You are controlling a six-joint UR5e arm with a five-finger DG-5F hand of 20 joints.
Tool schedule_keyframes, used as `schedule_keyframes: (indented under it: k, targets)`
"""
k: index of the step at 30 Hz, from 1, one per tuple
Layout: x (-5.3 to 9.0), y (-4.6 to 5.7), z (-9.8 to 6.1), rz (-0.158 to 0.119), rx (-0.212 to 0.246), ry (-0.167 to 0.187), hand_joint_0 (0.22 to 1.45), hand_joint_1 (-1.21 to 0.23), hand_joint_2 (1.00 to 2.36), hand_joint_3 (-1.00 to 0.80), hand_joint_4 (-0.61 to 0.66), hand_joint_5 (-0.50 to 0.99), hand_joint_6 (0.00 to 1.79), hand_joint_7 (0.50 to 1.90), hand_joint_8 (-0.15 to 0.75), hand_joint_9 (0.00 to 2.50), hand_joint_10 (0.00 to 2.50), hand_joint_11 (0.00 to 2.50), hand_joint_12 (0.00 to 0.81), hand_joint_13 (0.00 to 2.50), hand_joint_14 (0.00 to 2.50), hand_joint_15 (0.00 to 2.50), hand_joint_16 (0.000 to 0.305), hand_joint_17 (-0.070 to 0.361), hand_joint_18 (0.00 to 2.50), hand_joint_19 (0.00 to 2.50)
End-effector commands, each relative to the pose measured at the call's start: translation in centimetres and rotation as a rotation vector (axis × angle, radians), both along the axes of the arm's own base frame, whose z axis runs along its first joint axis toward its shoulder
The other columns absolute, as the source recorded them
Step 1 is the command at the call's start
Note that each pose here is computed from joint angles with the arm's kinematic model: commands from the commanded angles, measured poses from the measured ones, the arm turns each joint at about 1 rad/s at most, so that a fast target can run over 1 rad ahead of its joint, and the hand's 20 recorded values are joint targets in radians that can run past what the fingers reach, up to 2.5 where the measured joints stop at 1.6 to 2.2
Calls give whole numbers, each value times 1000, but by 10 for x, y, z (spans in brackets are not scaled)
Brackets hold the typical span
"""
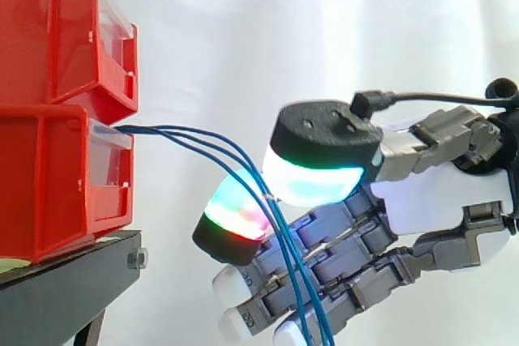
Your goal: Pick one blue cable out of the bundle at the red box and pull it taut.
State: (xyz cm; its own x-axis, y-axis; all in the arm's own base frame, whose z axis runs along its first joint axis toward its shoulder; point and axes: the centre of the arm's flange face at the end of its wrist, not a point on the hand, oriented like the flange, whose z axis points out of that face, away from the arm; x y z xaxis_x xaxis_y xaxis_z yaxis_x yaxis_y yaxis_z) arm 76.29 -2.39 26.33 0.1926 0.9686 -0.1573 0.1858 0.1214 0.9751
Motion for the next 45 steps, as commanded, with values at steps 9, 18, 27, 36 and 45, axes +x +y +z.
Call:
schedule_keyframes:
  k: [9,18,27,36,45]
  targets:
    - [-1,1,0,0,0,6,528,-671,1000,-500,99,-145,780,1080,345,815,13,657,415,480,5,155,57,129,576,327]
    - [0,1,0,-1,6,3,586,-706,1007,-411,73,-151,823,1117,339,858,14,694,406,527,5,166,54,122,618,348]
    - [-1,1,0,-1,6,4,602,-744,1010,-354,76,-157,834,1110,341,856,16,705,408,558,5,180,54,122,645,345]
    - [0,1,0,-5,37,-4,594,-801,1020,-168,42,-161,860,1167,343,859,17,721,406,577,5,187,54,122,675,345]
    - [1,5,1,-11,136,-38,630,-843,1024,-98,-42,-172,891,1164,341,853,18,731,406,583,6,180,54,121,687,330]
